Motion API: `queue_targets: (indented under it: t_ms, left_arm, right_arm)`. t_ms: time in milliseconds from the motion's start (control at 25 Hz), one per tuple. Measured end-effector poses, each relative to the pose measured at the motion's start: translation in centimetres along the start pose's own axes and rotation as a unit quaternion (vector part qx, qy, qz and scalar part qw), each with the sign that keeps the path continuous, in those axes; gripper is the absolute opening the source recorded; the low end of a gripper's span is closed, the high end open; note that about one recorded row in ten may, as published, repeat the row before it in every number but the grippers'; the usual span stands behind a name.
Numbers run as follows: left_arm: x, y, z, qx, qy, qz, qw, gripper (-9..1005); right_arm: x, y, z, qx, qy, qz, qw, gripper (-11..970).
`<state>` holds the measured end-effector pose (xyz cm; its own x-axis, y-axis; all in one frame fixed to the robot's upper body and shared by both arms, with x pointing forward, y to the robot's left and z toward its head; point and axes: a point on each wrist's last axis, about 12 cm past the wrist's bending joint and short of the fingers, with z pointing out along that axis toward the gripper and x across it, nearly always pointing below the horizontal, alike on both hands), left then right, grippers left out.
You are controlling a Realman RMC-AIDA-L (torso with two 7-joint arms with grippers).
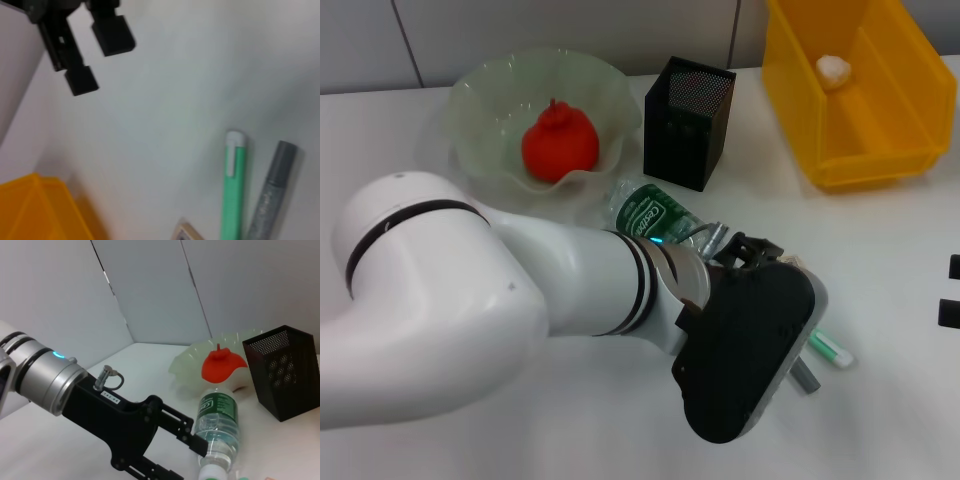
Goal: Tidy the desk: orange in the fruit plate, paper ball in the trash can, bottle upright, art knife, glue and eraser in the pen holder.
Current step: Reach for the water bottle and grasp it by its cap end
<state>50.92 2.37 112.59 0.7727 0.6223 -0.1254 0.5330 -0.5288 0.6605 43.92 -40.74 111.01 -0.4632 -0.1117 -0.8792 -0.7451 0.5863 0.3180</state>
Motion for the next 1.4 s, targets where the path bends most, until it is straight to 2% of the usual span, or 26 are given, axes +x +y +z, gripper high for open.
queue_targets:
  t_ms: [280, 440, 600, 920, 1400]
  left_arm:
    - [0.1, 0.0, 0.8, -0.029, -0.003, 0.009, 1.000, 676]
    - [1.0, -0.7, 1.4, -0.014, 0.011, 0.009, 1.000, 676]
    - [1.1, -0.9, 1.3, 0.002, 0.016, 0.012, 1.000, 676]
    - [0.9, -0.5, 0.4, 0.023, 0.021, 0.012, 0.999, 676]
    - [0.5, 0.0, 0.0, 0.012, 0.018, 0.015, 1.000, 676]
  right_arm:
    - [-0.4, 0.2, -1.7, 0.005, -0.005, -0.003, 1.000, 778]
    - [-0.6, 0.2, -2.3, 0.010, -0.009, -0.002, 1.000, 778]
    - [-0.6, 0.2, -2.4, 0.012, -0.010, -0.002, 1.000, 777]
    - [-0.6, 0.2, -2.2, 0.009, -0.010, -0.002, 1.000, 777]
    - [-0.5, 0.3, -1.9, 0.005, -0.010, -0.001, 1.000, 776]
